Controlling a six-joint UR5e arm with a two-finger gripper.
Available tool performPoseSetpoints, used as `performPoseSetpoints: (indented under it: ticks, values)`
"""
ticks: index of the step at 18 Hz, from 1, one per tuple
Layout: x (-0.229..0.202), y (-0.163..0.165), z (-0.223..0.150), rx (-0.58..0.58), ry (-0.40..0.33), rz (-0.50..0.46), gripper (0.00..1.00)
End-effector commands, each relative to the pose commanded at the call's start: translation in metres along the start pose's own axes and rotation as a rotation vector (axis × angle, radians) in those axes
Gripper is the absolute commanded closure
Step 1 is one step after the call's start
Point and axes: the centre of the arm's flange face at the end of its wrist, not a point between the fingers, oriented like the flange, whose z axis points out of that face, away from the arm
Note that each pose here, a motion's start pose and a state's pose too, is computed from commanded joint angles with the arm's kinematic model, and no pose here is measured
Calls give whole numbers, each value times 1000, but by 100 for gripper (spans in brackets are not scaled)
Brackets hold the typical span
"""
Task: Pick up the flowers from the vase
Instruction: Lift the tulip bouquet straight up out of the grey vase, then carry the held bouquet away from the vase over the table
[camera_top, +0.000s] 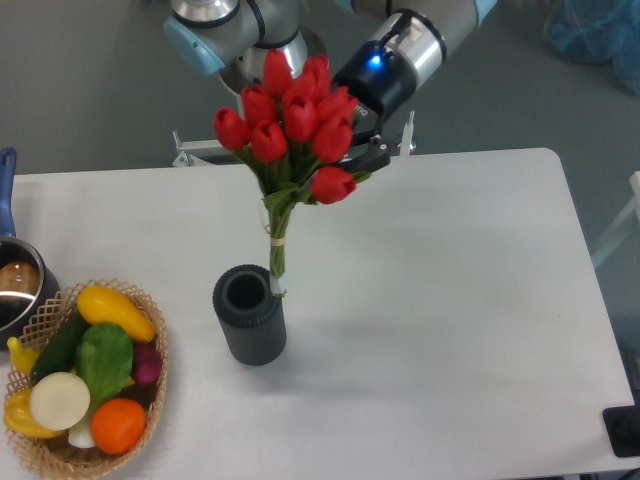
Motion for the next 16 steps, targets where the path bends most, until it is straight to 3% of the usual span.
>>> performPoseSetpoints:
  ticks: [9,16]
  values:
    - [-61,12,-26,-7,-59,-7,56]
    - [-74,20,-45,-9,-94,-15,56]
